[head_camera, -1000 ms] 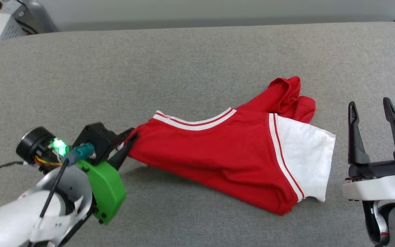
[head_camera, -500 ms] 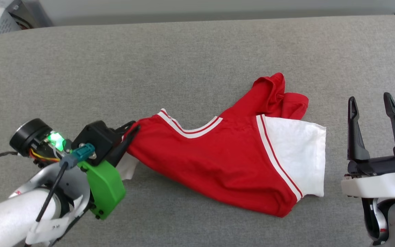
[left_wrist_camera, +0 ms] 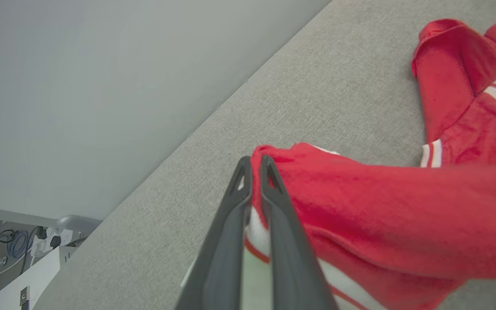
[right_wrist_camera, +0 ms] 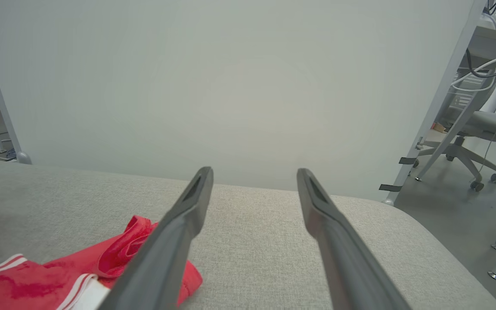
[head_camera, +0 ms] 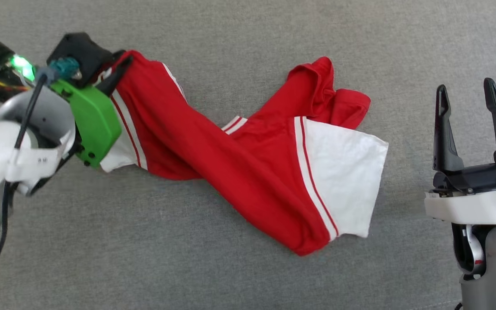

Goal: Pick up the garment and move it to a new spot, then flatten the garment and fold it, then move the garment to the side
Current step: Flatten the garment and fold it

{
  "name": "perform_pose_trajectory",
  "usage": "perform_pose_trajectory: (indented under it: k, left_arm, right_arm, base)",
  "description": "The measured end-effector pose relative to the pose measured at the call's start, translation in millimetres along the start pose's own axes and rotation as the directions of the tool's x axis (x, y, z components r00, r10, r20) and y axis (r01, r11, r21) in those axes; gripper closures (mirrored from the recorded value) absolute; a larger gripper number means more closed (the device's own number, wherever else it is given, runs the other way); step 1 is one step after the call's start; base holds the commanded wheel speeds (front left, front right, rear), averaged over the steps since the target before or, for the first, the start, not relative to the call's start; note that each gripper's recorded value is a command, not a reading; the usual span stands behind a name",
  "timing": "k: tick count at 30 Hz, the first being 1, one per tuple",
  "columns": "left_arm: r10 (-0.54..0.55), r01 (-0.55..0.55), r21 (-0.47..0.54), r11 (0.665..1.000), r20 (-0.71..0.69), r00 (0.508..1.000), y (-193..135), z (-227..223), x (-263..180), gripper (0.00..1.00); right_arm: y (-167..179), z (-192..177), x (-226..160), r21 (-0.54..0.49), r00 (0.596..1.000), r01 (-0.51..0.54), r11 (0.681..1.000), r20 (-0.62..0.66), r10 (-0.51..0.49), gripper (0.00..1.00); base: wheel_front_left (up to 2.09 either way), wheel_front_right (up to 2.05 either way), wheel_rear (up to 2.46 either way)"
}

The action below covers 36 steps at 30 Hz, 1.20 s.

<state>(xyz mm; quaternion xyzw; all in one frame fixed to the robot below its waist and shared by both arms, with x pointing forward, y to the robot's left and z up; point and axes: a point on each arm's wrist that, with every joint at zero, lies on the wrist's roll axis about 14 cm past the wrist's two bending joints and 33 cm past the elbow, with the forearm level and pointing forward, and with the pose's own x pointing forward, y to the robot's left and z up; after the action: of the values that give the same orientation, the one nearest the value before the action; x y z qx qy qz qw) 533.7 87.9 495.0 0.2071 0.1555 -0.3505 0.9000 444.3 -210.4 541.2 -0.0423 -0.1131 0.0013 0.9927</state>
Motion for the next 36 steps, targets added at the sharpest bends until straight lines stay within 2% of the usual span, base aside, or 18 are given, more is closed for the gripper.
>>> perform_pose_trajectory:
  k: [9,11,15,23,25,26,27,28,33,34,35,36]
  left_arm:
    - [-0.067,0.067,-0.007,0.998,-0.045,0.997,11.1,-17.6,82.9,1.00]
    - [-0.091,0.092,0.022,0.996,-0.049,0.995,6.1,-17.6,102.3,1.00]
    - [-0.138,0.137,-0.016,0.990,-0.030,0.990,-11.2,-13.2,136.3,1.00]
    - [-0.175,0.160,-0.096,0.982,-0.176,0.969,-34.9,-66.2,178.9,1.00]
    - [-0.179,0.163,-0.102,0.981,-0.181,0.967,-36.2,-66.6,177.9,1.00]
    - [-0.178,0.162,-0.103,0.982,-0.181,0.967,-35.8,-66.4,177.0,0.70]
    - [-0.174,0.158,-0.102,0.982,-0.173,0.969,-34.2,-64.4,175.7,0.19]
    - [-0.168,0.154,-0.096,0.983,-0.160,0.973,-32.6,-61.9,174.1,0.00]
    - [-0.102,0.100,-0.060,0.993,-0.042,0.994,-12.0,-40.9,160.1,0.00]
    - [-0.024,0.029,-0.054,0.998,0.098,0.995,4.7,-9.1,147.0,0.00]
    - [0.062,-0.050,-0.057,0.997,0.218,0.974,17.4,15.9,125.4,0.00]
    - [0.078,-0.066,-0.058,0.996,0.235,0.969,18.0,18.8,119.1,0.00]
  right_arm:
    - [-12.9,-21.9,6.7,-0.036,0.999,0.026,0.999,-0.047,-0.028,0.00]
    - [-15.9,-26.4,8.1,-0.046,0.998,0.031,0.998,-0.056,-0.034,0.00]
    - [-19.6,-34.2,10.9,-0.061,0.997,0.036,0.998,-0.071,-0.040,0.00]
    - [-25.8,-45.5,11.0,-0.087,0.994,0.043,0.995,-0.101,-0.052,0.00]
    - [-26.2,-43.0,12.2,-0.087,0.994,0.044,0.995,-0.093,-0.053,0.00]
    - [-26.4,-41.8,12.7,-0.087,0.995,0.045,0.995,-0.089,-0.053,0.00]
    - [-26.8,-40.2,13.0,-0.087,0.995,0.047,0.995,-0.085,-0.054,0.00]
    - [-26.8,-38.6,13.4,-0.087,0.995,0.047,0.995,-0.080,-0.054,0.00]
    - [-24.3,-26.7,14.9,-0.082,0.998,0.044,0.996,-0.049,-0.048,0.00]
    - [-27.5,-17.5,11.9,-0.086,0.998,0.050,0.995,-0.032,-0.053,0.00]
    - [-32.4,-4.9,8.7,-0.098,0.998,0.054,0.994,-0.006,-0.055,0.00]
    - [-33.2,-0.9,8.4,-0.102,0.999,0.052,0.993,0.003,-0.052,0.00]
  base:
    - [0.00,0.00,0.00]
    - [0.00,0.00,0.00]
    - [0.00,0.00,0.00]
    - [0.00,0.00,0.00]
    - [0.00,0.00,0.00]
    - [0.00,0.00,0.00]
    - [0.00,0.00,0.00]
    - [0.00,0.00,0.00]
    - [0.00,0.00,0.00]
    - [0.00,0.00,0.00]
    - [0.00,0.00,0.00]
    - [0.00,0.00,0.00]
